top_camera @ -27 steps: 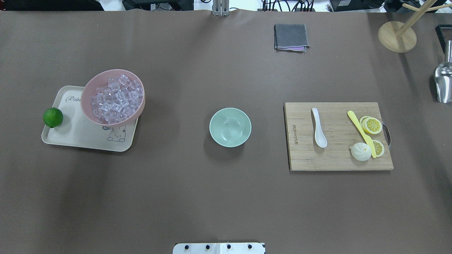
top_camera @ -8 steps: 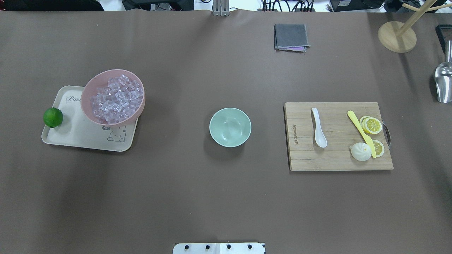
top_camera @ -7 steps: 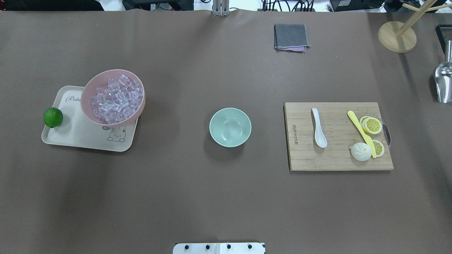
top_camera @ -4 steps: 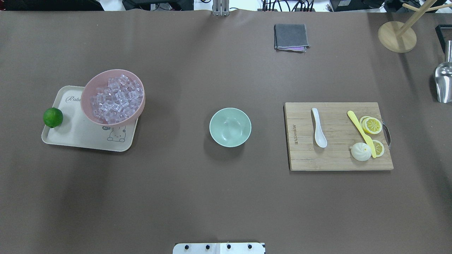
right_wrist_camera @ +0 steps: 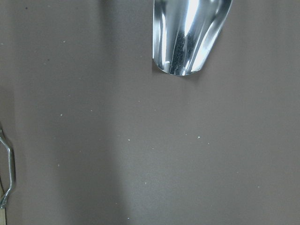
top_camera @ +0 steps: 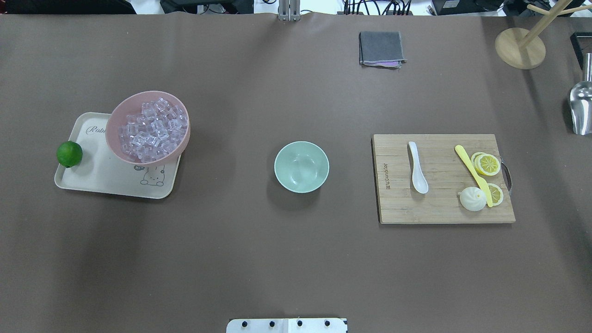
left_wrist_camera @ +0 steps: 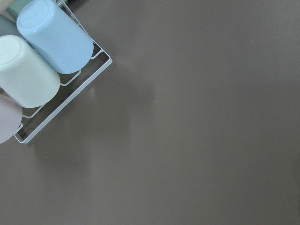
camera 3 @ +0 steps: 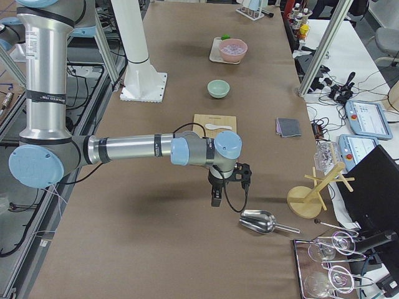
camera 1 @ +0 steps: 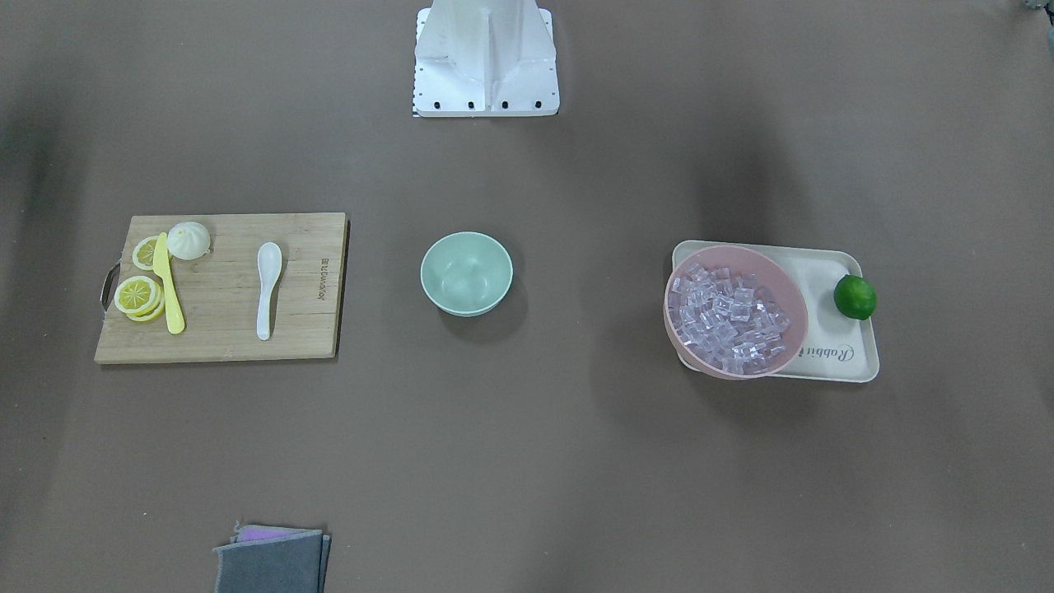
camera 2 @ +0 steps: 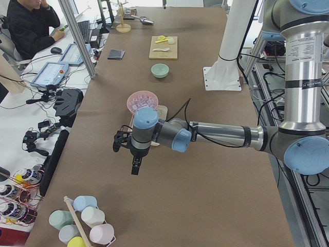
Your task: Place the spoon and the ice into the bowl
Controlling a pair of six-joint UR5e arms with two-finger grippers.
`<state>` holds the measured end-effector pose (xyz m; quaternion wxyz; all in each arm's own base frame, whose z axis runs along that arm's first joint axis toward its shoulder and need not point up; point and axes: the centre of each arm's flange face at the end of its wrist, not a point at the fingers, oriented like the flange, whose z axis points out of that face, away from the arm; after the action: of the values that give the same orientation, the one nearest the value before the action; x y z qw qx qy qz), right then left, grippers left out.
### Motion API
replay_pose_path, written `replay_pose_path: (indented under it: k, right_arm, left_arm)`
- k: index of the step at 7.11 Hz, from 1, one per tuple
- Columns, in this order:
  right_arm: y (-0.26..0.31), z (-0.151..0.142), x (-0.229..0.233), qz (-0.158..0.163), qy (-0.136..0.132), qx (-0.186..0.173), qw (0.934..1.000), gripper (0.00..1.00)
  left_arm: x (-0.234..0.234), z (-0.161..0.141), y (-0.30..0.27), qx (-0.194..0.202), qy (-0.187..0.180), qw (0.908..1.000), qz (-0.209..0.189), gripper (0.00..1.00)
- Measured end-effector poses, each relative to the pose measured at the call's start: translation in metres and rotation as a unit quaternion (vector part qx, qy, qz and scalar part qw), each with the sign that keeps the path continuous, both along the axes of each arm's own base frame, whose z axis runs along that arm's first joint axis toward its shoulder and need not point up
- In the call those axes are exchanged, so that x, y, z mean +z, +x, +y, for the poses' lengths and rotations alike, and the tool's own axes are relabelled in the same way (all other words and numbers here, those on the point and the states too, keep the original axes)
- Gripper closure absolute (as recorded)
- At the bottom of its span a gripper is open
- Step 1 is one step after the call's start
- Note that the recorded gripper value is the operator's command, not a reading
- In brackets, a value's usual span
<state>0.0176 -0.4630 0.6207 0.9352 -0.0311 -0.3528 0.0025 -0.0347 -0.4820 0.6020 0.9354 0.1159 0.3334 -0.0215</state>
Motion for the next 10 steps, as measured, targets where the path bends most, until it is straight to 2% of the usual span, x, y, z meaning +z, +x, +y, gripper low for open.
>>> replay_pose_path:
  k: [2, 4, 6, 7, 8, 9, 10]
  right_arm:
    - [0.0, 0.0, 0.0, 0.0, 0.0, 0.0, 1.0, 0.0]
    - [-0.002, -0.003, -0.004, -0.002, 0.005, -0.002, 1.0, 0.0]
    - [-0.023, -0.022, -0.028, -0.018, 0.015, -0.005, 0.9997, 0.0]
    - [-0.033, -0.036, -0.048, -0.025, 0.026, -0.003, 0.9994, 0.0]
    - [-0.044, -0.052, -0.073, -0.03, 0.048, -0.008, 0.9984, 0.0]
    - [-0.061, -0.065, -0.102, -0.036, 0.073, -0.017, 0.9966, 0.0]
    - [-0.087, -0.073, -0.131, -0.044, 0.086, -0.025, 0.995, 0.0]
  left_arm:
    - [-0.005, -0.002, 0.002, 0.001, 0.003, 1.0, 0.007, 0.02]
    - [-0.027, -0.015, 0.007, 0.011, 0.018, 0.9993, 0.032, 0.02]
    - [-0.07, -0.04, 0.023, 0.029, 0.073, 0.9958, 0.047, 0.02]
    - [-0.087, -0.048, 0.035, 0.039, 0.11, 0.9919, 0.051, 0.02]
    - [-0.103, -0.056, 0.044, 0.046, 0.134, 0.9884, 0.055, 0.02]
    - [-0.121, -0.065, 0.059, 0.058, 0.152, 0.985, 0.059, 0.02]
    - [-0.137, -0.075, 0.08, 0.072, 0.16, 0.9824, 0.064, 0.02]
